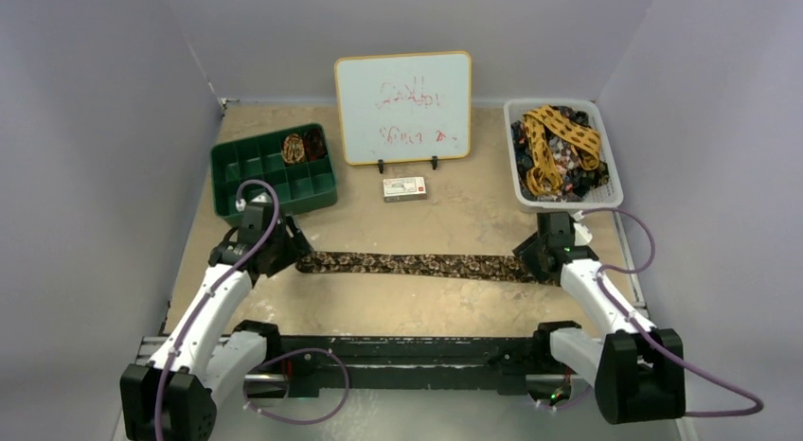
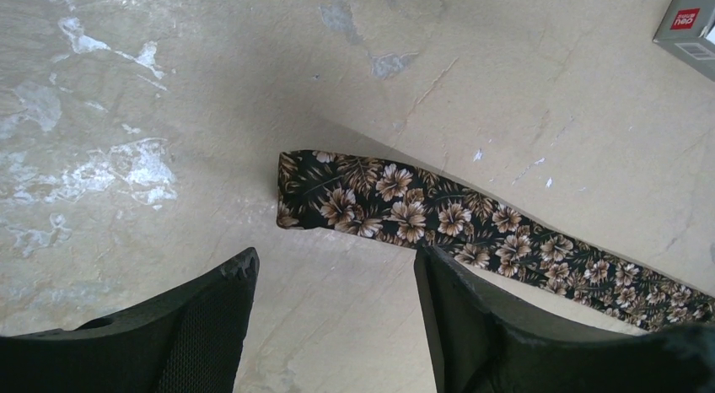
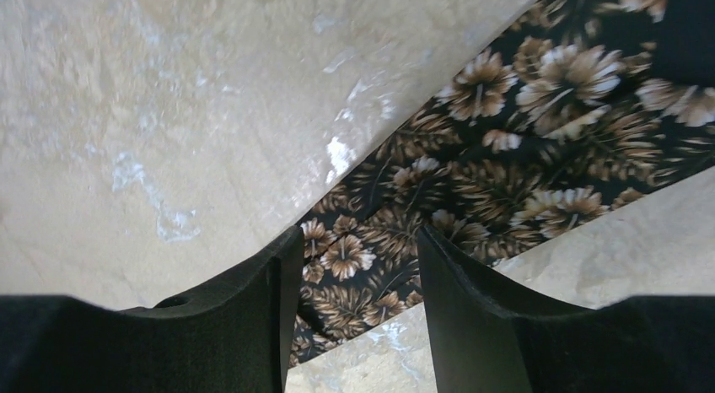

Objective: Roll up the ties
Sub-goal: Roll the tie at the center of the board.

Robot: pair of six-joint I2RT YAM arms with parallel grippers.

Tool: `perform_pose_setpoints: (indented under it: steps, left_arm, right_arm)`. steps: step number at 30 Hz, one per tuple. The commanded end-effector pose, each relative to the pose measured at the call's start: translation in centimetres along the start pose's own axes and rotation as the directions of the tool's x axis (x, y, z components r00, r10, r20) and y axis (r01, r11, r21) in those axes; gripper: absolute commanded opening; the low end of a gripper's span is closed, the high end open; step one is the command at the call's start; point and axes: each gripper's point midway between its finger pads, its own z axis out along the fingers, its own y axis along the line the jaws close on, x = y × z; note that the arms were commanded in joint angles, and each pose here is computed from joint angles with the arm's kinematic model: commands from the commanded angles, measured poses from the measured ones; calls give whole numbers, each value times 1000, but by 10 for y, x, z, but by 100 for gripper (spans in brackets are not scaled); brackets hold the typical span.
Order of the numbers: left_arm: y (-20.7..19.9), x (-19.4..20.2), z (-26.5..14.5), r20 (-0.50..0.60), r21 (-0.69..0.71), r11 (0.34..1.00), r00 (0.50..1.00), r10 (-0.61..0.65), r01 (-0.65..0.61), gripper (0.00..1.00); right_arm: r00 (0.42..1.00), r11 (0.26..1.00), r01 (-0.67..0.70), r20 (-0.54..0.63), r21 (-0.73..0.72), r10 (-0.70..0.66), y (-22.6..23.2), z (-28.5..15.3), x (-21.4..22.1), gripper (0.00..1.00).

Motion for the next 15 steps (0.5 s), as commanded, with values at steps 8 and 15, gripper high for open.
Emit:
perform_pose_setpoints:
  steps: [8,15]
  left_arm:
    - [-15,1,18,14,103,995,1000,11,-12,67]
    - [11,2,26,23,-40,999,1000,-13,14,67]
  right_arm:
    - [999,1000,9,51,0,-9,-6,-10,-37,53]
    - [969,864,215,-13,-455,-247,74,-43,-17,50]
